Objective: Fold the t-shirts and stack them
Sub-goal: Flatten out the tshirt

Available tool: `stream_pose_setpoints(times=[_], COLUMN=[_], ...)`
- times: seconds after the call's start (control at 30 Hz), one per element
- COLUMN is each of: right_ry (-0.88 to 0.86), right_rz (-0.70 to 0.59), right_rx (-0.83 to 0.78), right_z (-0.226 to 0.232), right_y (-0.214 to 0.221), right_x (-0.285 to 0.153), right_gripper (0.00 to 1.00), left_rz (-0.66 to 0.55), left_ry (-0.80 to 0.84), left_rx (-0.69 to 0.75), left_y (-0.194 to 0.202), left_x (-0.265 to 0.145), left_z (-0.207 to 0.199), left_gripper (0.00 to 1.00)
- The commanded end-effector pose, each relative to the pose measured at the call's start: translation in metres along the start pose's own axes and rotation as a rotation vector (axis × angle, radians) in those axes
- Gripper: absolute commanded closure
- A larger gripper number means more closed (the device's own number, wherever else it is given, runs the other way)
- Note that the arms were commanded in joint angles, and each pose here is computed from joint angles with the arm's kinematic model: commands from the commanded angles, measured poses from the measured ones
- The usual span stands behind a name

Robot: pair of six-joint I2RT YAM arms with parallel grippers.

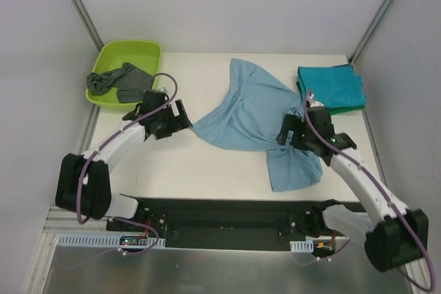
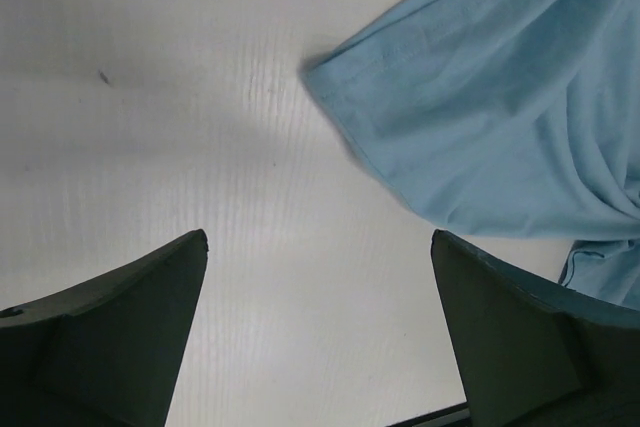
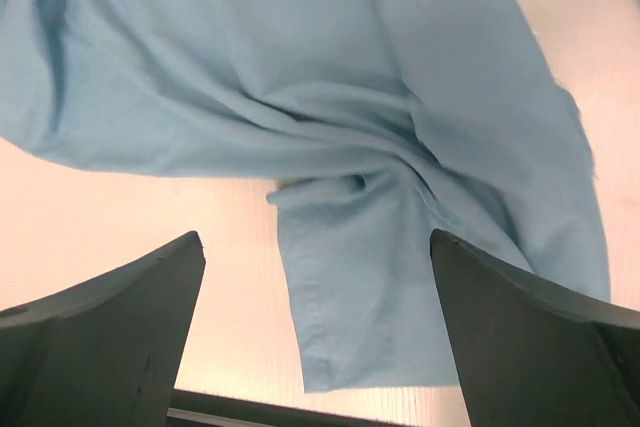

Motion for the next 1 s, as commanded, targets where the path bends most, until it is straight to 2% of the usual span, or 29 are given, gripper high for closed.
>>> stream_pose_setpoints(times=[0.0,0.17,0.3,0.5,0.57,0.63,0.67,0.8,0.9,0.97], right_ry=[0.071,0.055,0.052,0.103,0.092,0.037,0.031,-0.028,0.146,0.248], right_rz=[-0.082,-0.142,-0.14,-0.097,-0.077,-0.038,-0.028,0.085,0.076,0.078], right_rx=[0.12,0.202,0.217,0.226,0.24,0.231,0.223,0.125,-0.017,-0.053], right_z=[-0.037,-0.062,-0.073,-0.083,-0.079,-0.069,-0.069,-0.052,-0.054,-0.058], right_y=[0.03,0.062,0.077,0.089,0.089,0.091,0.091,0.099,0.104,0.111], right_x=[-0.027,-0.041,-0.052,-0.043,-0.041,-0.038,-0.037,-0.039,-0.043,-0.046], right_gripper=[0.03,0.03,0.03,0.03,0.03,0.03,0.03,0.03,0.03,0.03], left_rz=[0.005,0.102,0.159,0.242,0.262,0.273,0.281,0.227,0.133,0.075], left_ry=[0.015,0.037,0.004,-0.016,-0.011,0.003,0.015,-0.047,-0.164,-0.235], left_rx=[0.031,0.006,-0.024,-0.022,-0.015,-0.001,0.009,0.046,0.065,0.062], left_y=[-0.033,-0.041,-0.028,-0.007,-0.003,0.0,0.001,-0.001,-0.005,-0.005], left_x=[0.033,0.075,0.093,0.118,0.124,0.128,0.128,0.115,0.091,0.074], left_z=[-0.01,-0.014,-0.006,-0.009,-0.013,-0.018,-0.021,-0.015,0.002,0.013], left_gripper=[0.11,0.33,0.35,0.46,0.56,0.81,0.98,1.0,1.0,1.0])
Point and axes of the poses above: each gripper's point midway between its finger pads, its own x axis out along the fingers, its own z axis along the line the jaws close on, y = z × x, the point moved 5 cm from there along -x, back along the fingers, and after that the axes turned 13 degrees about x, right-handed, at the moved point
